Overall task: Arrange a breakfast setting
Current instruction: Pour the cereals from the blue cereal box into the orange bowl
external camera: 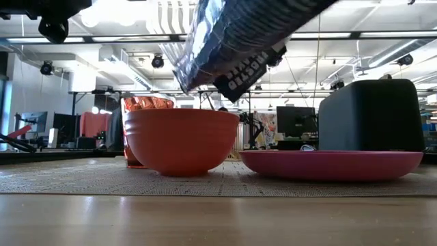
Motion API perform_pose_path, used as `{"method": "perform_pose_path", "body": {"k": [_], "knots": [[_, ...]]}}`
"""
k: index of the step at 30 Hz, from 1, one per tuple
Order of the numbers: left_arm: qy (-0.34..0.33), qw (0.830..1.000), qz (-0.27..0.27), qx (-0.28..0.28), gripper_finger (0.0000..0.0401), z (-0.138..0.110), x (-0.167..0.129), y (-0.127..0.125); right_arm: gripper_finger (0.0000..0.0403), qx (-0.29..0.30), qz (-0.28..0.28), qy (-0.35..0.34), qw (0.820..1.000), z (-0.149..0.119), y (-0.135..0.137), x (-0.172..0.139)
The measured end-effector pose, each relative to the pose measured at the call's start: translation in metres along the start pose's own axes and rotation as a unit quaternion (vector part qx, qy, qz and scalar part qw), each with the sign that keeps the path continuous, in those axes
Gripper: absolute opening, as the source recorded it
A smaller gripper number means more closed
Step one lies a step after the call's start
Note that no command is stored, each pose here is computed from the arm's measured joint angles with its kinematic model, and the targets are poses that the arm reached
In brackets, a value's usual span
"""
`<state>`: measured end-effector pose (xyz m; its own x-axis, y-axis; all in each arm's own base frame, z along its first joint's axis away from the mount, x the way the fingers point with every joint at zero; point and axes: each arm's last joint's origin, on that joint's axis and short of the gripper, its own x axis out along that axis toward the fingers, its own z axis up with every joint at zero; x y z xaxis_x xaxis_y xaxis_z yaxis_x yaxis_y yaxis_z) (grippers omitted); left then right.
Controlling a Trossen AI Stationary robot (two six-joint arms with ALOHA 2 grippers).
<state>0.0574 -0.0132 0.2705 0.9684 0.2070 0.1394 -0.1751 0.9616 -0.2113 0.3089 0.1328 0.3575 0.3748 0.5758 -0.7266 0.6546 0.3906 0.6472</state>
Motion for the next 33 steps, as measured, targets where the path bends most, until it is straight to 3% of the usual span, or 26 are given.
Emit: {"method": "perform_pose_path", "body": {"k": [6,15,26,33], "knots": [[0.000,1.000,0.000,0.030,0.0093,0.000,0.000,0.000,0.0017,0.075,0.016,0.003,0.997,0.017,-0.001,-0.008],[0.003,0.999,0.000,0.052,0.0093,-0.001,0.000,0.000,0.0017,0.119,0.067,0.016,0.991,0.041,0.004,-0.013],[0.023,0.997,0.001,0.071,0.0093,-0.006,-0.001,0.002,0.0017,0.197,0.074,0.043,0.977,0.044,0.005,-0.015],[0.021,0.996,0.000,0.085,0.0093,-0.005,-0.002,0.002,0.0017,0.193,0.090,0.036,0.976,0.049,0.007,-0.017]]}}
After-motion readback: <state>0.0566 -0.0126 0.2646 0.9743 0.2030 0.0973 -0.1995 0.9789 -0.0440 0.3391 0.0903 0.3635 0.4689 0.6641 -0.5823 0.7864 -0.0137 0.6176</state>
